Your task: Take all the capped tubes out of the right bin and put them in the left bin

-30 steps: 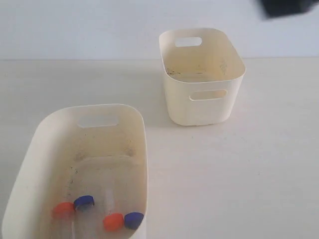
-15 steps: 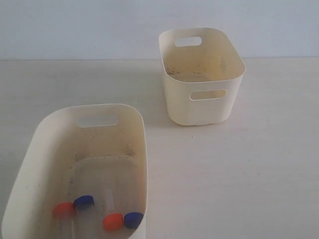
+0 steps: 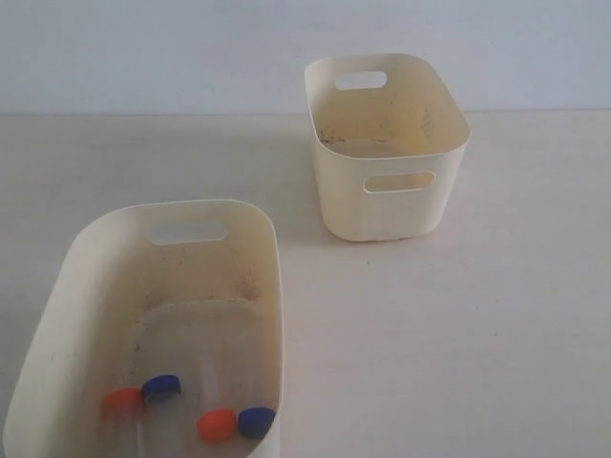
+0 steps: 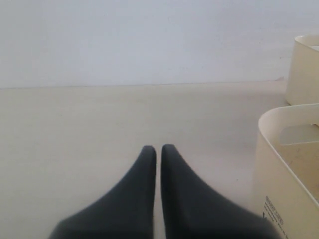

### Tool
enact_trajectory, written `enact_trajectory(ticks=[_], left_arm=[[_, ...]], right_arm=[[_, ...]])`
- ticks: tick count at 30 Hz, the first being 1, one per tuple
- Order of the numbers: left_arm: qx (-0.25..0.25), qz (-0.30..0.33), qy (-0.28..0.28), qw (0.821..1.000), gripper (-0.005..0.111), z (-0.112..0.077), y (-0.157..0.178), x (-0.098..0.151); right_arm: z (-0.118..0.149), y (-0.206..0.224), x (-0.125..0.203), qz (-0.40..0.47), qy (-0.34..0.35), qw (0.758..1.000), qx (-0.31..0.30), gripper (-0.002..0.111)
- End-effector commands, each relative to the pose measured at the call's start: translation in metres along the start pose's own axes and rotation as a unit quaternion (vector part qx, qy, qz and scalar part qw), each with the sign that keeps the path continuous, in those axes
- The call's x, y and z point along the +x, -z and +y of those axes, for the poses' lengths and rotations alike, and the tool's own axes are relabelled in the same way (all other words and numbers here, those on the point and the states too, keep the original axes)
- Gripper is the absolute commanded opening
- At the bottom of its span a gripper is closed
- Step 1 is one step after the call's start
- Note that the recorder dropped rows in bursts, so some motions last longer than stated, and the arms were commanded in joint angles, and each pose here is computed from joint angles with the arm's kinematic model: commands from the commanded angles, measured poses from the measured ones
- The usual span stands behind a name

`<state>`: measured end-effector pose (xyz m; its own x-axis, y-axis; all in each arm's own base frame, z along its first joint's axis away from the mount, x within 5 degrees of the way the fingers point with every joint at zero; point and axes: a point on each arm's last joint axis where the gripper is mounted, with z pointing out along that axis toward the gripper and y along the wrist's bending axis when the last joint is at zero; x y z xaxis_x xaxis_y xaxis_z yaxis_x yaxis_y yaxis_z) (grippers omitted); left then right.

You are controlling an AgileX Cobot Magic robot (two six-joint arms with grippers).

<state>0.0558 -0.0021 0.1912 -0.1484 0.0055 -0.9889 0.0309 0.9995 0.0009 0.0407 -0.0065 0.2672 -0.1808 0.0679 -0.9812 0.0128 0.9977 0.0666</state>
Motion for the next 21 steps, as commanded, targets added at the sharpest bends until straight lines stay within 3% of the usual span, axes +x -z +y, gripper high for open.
enact_trajectory(ticks=[1, 17, 21], left_arm=[[-0.001, -0.006, 0.003, 1.000, 0.004, 0.000, 0.000, -0.002], [-0.001, -0.006, 0.003, 1.000, 0.004, 0.000, 0.000, -0.002], [-0.001, -0.006, 0.003, 1.000, 0.004, 0.000, 0.000, -0.002]], right_arm=[[0.000, -0.005, 0.007, 0.004, -0.034, 0.999, -0.001, 0.002], [0.004, -0.028, 0.081, 0.040, 0.027, 0.998, -0.042, 0.002], [0.007, -0.028, 0.081, 0.035, 0.024, 0.997, -0.057, 0.002]])
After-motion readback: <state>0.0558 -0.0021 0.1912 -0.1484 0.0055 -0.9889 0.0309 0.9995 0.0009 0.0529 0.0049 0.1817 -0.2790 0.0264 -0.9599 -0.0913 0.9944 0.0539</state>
